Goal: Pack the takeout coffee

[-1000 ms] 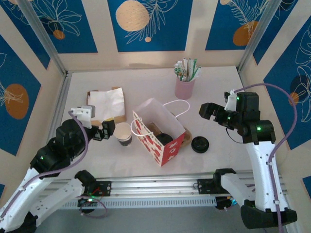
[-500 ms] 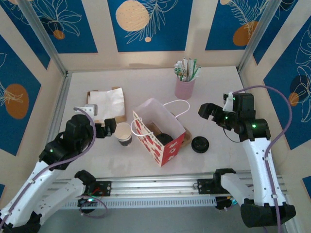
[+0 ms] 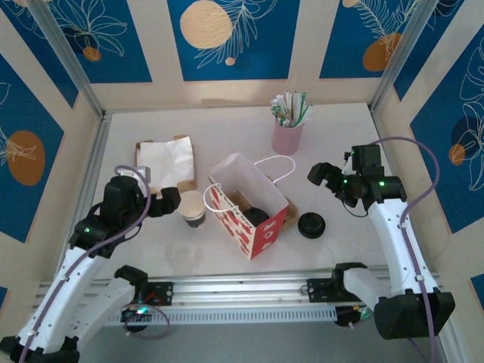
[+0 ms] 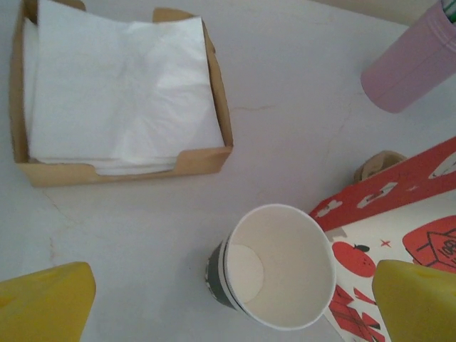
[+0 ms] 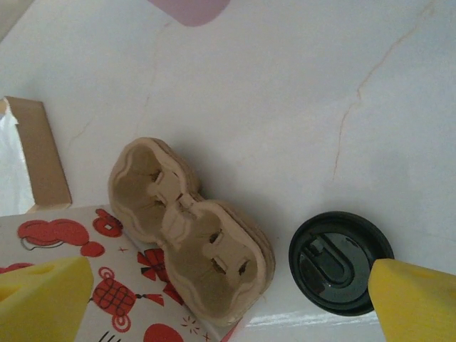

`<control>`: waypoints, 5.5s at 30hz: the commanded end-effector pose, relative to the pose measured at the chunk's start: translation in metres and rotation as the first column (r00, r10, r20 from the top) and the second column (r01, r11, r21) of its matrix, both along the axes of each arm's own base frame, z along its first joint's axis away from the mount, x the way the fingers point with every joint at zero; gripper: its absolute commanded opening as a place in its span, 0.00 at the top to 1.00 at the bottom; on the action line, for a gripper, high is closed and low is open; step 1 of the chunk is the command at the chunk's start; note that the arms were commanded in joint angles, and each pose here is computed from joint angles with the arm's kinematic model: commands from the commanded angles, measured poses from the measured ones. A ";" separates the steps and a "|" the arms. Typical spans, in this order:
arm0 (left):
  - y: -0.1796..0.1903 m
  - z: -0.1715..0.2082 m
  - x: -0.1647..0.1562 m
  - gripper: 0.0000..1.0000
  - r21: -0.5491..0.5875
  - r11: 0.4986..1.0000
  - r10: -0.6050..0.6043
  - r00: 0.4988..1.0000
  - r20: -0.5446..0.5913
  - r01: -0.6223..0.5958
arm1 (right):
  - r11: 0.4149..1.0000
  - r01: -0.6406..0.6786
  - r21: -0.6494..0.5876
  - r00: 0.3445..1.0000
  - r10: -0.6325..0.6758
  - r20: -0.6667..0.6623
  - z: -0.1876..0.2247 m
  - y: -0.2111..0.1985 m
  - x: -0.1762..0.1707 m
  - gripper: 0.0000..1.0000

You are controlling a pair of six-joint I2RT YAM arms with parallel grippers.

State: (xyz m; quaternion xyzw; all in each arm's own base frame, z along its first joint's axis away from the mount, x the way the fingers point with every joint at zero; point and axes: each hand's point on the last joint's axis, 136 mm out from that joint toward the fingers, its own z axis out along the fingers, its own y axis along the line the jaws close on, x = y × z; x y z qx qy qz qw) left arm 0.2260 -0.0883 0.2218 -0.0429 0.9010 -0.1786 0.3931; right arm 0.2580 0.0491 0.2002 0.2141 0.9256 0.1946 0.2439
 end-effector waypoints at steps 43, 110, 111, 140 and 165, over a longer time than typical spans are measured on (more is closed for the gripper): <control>-0.104 0.033 0.170 0.29 -0.230 0.918 -0.313 0.946 0.085 0.324 | 0.982 -0.178 -0.058 0.952 0.187 0.244 0.070 0.039 0.176 0.36; -0.140 0.064 0.186 0.25 -0.294 0.818 -0.454 0.868 0.201 0.495 | 0.782 -0.101 -0.616 0.881 0.358 0.310 0.156 0.067 0.236 0.93; -0.139 0.067 0.184 0.25 -0.289 0.821 -0.450 0.869 0.206 0.493 | 0.781 -0.093 -0.617 0.875 0.360 0.324 0.164 0.068 0.231 0.93; -0.091 0.134 0.067 0.24 -0.261 0.860 -0.353 0.880 0.318 0.439 | 0.927 -0.142 -0.348 0.699 0.343 0.628 0.296 0.061 0.045 0.92; -0.052 0.097 -0.006 0.23 -0.237 0.916 -0.268 0.934 0.236 0.323 | 0.767 -0.641 -0.017 0.612 0.524 0.593 0.262 0.127 -0.058 0.94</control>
